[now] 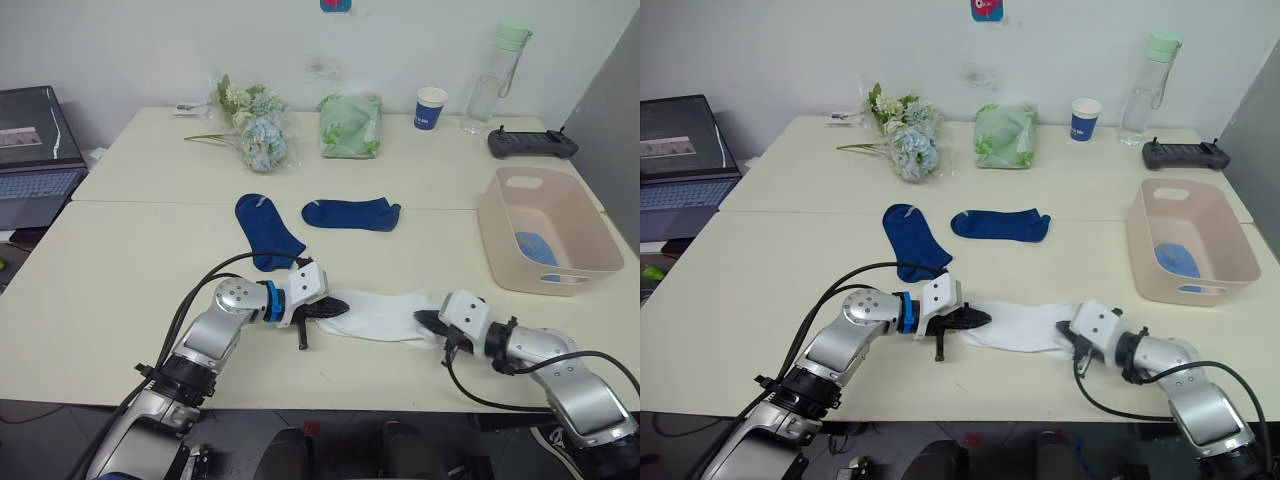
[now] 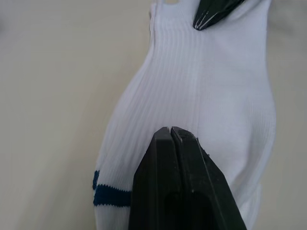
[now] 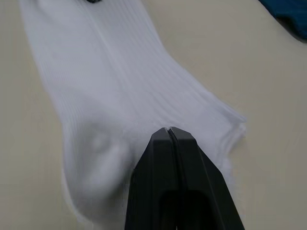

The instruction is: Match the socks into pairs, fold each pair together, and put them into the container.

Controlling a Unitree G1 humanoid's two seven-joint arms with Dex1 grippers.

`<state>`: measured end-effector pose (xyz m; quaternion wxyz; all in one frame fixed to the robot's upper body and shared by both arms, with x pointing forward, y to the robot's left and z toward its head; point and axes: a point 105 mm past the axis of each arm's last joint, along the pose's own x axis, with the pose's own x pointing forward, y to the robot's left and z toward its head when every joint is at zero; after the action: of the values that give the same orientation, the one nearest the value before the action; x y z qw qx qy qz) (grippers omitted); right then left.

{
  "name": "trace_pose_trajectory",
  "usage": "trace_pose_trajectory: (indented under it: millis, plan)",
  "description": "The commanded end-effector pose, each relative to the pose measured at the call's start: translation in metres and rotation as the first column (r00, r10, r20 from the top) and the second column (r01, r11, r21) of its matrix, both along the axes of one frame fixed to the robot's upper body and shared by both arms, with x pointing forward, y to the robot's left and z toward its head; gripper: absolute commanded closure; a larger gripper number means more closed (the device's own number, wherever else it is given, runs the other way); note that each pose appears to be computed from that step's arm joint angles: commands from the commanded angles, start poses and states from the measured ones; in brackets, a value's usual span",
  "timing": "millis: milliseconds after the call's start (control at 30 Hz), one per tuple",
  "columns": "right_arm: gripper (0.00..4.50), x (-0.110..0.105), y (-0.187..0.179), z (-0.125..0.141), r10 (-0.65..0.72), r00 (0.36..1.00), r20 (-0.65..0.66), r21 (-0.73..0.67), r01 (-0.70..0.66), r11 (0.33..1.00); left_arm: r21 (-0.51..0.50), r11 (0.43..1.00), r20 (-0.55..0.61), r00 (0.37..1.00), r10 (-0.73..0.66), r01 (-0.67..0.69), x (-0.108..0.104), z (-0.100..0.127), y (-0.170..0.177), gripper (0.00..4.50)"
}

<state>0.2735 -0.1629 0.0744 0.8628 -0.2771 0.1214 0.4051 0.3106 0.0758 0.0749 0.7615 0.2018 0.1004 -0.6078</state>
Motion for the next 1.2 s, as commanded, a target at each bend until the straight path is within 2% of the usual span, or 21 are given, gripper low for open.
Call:
trace_pose_trajectory:
  millis: [33, 200, 267, 400, 633, 833, 933, 1167, 1200]
  plan:
    - [4.5, -0.001, -0.006, 0.01, -0.013, 1.0, 0.014, 0.026, 0.012, 1.0, -0.046, 0.999, 0.009, 1.0, -0.005, 0.005, 0.003, 0.01, -0.002, 4.49]
    - [4.5, -0.005, 0.02, 0.041, 0.064, 0.996, 0.065, 0.189, -0.076, 0.979, -0.131, 0.991, -0.013, 0.999, -0.033, 0.031, -0.001, 0.03, -0.005, 4.49]
    - [4.5, -0.008, 0.031, 0.045, 0.097, 0.993, 0.064, 0.205, -0.108, 0.973, -0.145, 0.989, -0.023, 0.999, -0.048, 0.044, -0.005, 0.038, -0.001, 4.49]
    - [4.5, -0.016, 0.043, 0.031, 0.144, 0.989, 0.016, 0.167, -0.144, 0.975, -0.05, 0.996, -0.028, 0.997, -0.075, 0.074, -0.014, 0.032, 0.016, 4.49]
    - [4.5, -0.025, 0.03, 0.002, 0.143, 0.988, -0.062, 0.055, -0.139, 0.989, 0.035, 0.998, -0.025, 0.998, -0.049, 0.049, -0.017, 0.015, 0.031, 4.49]
    - [4.5, -0.024, 0.016, 0.0, 0.126, 0.99, -0.07, 0.025, -0.125, 0.992, 0.093, 0.996, -0.017, 1.0, -0.017, 0.018, -0.014, 0.0, 0.036, 4.49]
    - [4.5, -0.025, 0.008, 0.001, 0.121, 0.99, -0.072, 0.013, -0.121, 0.993, 0.086, 0.996, -0.029, 0.999, -0.019, 0.021, -0.016, 0.002, 0.039, 4.49]
    - [4.5, -0.026, 0.009, 0.041, 0.077, 0.994, -0.074, 0.219, -0.059, 0.974, -0.002, 1.0, -0.011, 1.0, -0.024, 0.024, -0.016, 0.027, 0.036, 4.49]
    - [4.21, -0.025, 0.007, 0.046, 0.058, 0.995, -0.086, 0.245, -0.035, 0.969, -0.018, 0.999, -0.009, 1.0, -0.029, 0.029, -0.018, 0.031, 0.034, 4.5]
